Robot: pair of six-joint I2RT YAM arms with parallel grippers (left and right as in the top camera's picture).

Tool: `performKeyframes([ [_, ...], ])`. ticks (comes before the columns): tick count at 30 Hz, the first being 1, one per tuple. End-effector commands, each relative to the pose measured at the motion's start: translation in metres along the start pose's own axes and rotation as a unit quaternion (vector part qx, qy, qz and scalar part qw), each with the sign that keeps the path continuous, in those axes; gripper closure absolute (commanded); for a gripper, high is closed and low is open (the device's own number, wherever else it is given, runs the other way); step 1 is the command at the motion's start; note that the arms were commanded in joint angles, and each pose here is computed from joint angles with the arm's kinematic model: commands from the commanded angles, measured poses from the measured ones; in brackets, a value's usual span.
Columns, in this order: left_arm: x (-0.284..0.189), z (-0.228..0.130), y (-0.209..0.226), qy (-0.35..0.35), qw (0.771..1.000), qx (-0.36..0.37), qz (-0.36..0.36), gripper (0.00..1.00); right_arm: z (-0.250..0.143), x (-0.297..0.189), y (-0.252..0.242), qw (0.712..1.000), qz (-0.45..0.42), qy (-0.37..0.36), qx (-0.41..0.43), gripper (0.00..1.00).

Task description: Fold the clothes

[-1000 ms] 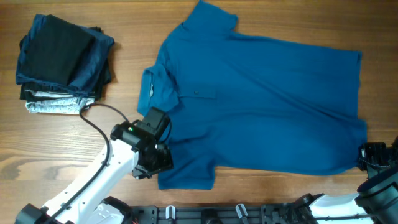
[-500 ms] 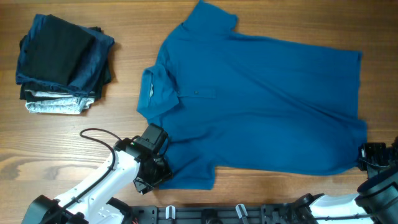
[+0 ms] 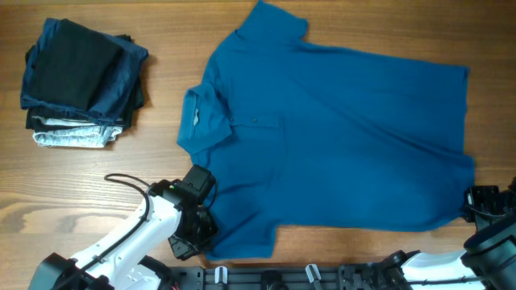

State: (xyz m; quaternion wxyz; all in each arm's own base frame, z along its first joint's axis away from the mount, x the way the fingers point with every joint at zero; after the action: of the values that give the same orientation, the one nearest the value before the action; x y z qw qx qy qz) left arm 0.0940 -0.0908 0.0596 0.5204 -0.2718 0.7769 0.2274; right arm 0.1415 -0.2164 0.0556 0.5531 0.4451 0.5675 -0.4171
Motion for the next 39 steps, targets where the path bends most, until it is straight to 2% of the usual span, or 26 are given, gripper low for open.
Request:
performKeyframes([
  [1,-0.034,-0.004,-0.019,-0.023,0.998,0.049,-0.032,0.96,0.004,-0.013,0.003,1.000,0.012,-0.002,-0.003,0.96],
  [8,-0.079,-0.010,-0.036,-0.049,0.993,0.086,-0.059,0.96,-0.011,-0.049,0.008,0.998,0.052,-0.026,-0.007,0.96],
  [14,-0.131,-0.009,-0.033,-0.129,0.988,0.082,-0.032,0.96,-0.019,-0.076,0.006,0.996,0.063,-0.065,-0.013,0.95],
  [23,-0.139,-0.011,-0.010,-0.144,0.986,0.081,0.028,0.96,-0.037,-0.081,0.006,0.997,0.057,-0.036,-0.032,0.96],
  [27,-0.150,-0.012,-0.016,-0.153,0.985,0.085,0.008,0.96,-0.035,-0.099,0.025,0.995,0.035,-0.069,-0.069,0.96],
  [32,-0.179,-0.011,-0.047,-0.193,0.973,0.101,-0.081,0.96,-0.033,-0.127,0.051,0.985,0.009,-0.119,-0.125,0.96],
  [39,-0.190,0.006,-0.088,-0.228,0.954,0.126,-0.146,0.96,-0.020,-0.117,0.067,0.983,0.037,-0.124,-0.134,0.96],
])
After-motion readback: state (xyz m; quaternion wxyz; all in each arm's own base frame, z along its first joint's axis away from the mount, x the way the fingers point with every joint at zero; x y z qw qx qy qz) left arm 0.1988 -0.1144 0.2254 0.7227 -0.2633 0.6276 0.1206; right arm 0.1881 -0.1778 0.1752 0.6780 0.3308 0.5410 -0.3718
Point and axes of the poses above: each gripper's point midway between its finger pads, its own x axis out along the fingers, its own y axis along the line the jaws close on, z = x × y, the point moved 6 cm from there along -x, back along the fingers, and after that the axes turned 13 degrees about -x, right-handed, at the moved point
